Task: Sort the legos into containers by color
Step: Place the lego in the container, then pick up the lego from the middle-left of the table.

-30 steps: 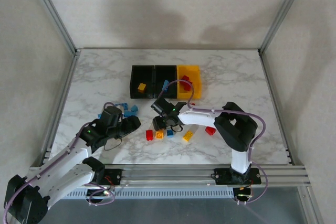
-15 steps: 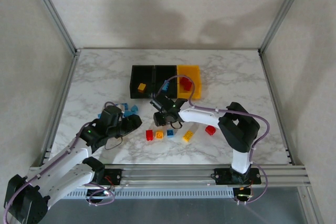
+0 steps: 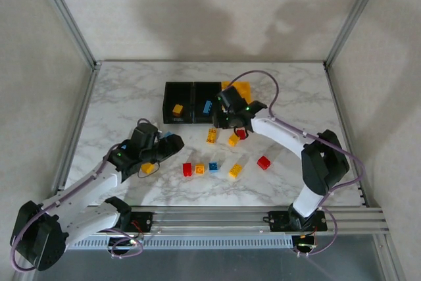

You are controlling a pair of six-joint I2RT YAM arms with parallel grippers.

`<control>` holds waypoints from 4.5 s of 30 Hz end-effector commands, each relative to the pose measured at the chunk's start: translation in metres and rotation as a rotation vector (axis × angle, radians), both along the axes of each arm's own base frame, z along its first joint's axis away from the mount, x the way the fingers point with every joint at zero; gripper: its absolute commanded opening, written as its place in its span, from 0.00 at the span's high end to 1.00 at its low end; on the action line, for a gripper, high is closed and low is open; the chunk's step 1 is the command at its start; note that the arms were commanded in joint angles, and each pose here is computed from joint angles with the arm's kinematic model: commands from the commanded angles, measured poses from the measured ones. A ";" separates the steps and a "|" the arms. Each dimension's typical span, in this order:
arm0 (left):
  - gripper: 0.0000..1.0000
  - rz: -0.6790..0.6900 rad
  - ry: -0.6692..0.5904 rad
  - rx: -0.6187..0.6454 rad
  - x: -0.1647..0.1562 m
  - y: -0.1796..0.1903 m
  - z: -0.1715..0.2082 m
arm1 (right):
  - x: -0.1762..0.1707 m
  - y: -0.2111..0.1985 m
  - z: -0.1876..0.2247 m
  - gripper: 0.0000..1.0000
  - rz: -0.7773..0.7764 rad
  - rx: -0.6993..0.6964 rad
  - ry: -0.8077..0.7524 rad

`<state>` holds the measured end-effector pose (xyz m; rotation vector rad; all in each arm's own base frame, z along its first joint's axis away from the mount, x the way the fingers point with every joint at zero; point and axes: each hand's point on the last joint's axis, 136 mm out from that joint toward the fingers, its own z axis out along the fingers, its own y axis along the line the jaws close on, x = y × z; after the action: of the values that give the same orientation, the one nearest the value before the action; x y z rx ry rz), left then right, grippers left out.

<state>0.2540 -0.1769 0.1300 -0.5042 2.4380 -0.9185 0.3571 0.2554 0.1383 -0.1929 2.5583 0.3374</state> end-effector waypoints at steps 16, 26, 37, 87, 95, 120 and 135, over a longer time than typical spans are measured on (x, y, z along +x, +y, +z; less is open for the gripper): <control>0.36 -0.068 -0.085 -0.050 0.030 -0.042 0.035 | 0.093 -0.032 -0.010 0.58 -0.092 0.057 0.035; 0.36 -0.062 -0.076 -0.043 0.030 -0.041 0.030 | 0.103 -0.025 -0.033 0.56 -0.082 0.072 0.080; 0.36 -0.054 -0.072 -0.044 0.029 -0.040 0.028 | 0.108 -0.022 -0.047 0.54 -0.089 0.080 0.099; 0.12 -0.001 0.124 0.749 0.059 0.072 -0.019 | -0.091 -0.007 0.047 0.37 0.171 0.316 -0.077; 0.10 -0.163 0.217 0.793 0.060 0.070 -0.063 | -0.102 -0.007 0.050 0.36 0.204 0.334 -0.072; 0.16 -0.221 0.313 0.748 0.052 0.079 -0.113 | -0.103 -0.010 0.037 0.38 0.163 0.334 -0.040; 0.48 -0.180 0.269 0.715 0.048 0.081 -0.080 | -0.102 -0.009 0.031 0.38 0.162 0.330 -0.032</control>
<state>0.3081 -0.0988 0.0338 -0.1318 2.8654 0.0249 0.2541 0.2421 0.1677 -0.2775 2.4310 0.7892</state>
